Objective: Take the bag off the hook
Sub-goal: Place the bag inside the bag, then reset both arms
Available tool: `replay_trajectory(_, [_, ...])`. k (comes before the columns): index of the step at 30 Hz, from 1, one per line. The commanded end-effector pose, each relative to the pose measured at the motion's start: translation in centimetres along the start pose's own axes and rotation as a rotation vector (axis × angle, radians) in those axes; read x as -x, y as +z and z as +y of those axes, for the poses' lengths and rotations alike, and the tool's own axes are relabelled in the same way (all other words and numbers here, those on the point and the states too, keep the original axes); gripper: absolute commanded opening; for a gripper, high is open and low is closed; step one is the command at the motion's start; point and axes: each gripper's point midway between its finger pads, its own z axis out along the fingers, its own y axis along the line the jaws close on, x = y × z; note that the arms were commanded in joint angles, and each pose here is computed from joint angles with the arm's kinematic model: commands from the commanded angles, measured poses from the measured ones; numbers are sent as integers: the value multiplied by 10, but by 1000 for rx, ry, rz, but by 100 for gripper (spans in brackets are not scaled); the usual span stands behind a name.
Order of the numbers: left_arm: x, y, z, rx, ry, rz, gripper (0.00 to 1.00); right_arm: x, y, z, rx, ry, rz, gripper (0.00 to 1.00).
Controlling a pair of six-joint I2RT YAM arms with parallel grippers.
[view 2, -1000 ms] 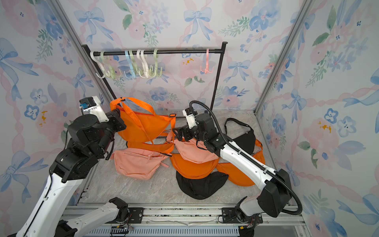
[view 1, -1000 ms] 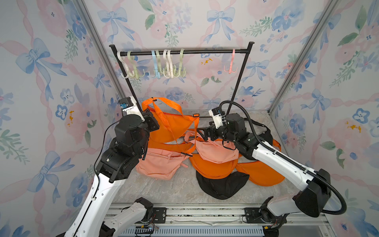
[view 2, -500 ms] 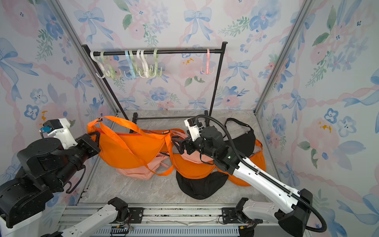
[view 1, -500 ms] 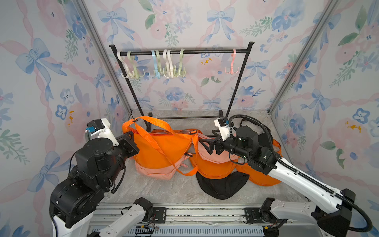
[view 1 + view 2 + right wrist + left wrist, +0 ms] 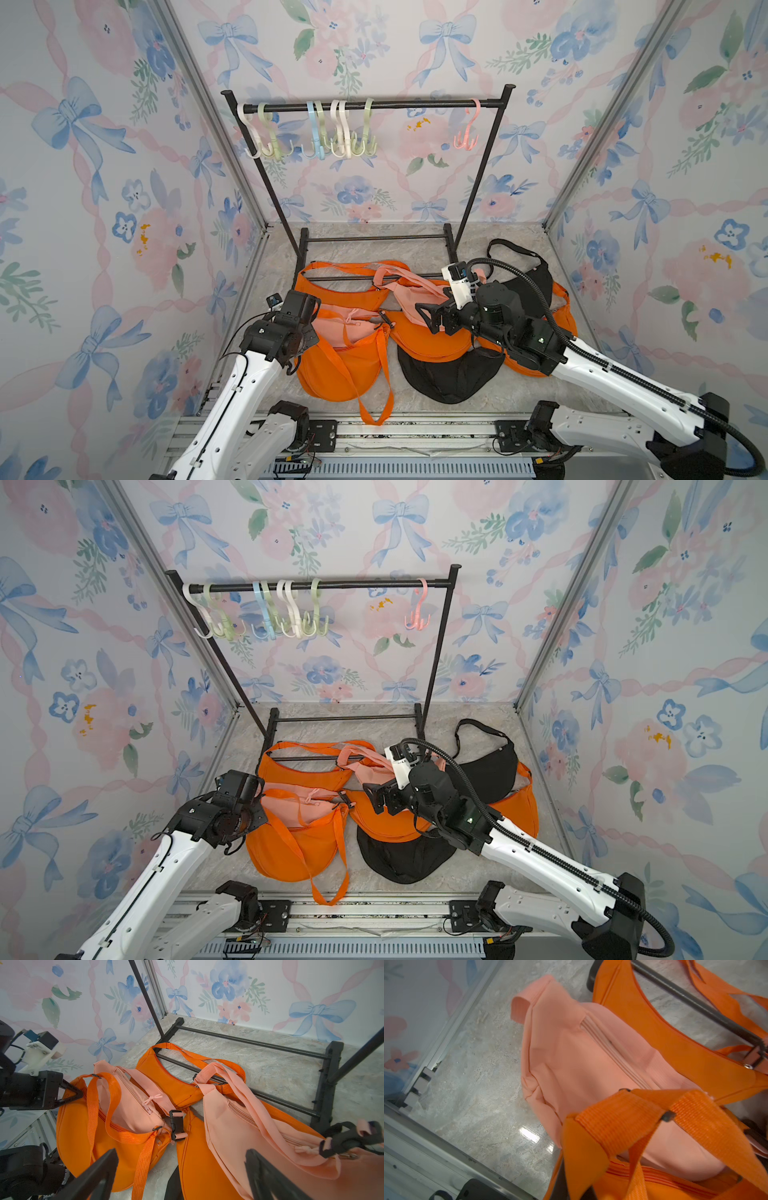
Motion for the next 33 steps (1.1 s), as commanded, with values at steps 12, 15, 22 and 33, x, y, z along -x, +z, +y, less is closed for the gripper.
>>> replay_trajectory(12, [58,-8,5,-20,-133,-186,98,-6,-42,-146,-454,157,-16,96])
replay_trajectory(15, [75,-15,-2,-75,-178,-305,98,-10,-66,-205,-689,102,-61,96])
replay_trajectory(22, [111,-6,-61,-247,-29,-694,98,-45,-62,-278,-850,6,-118,96])
replay_trajectory(33, [114,70,-118,-210,396,-813,98,-106,-11,-330,-905,-23,-30,96])
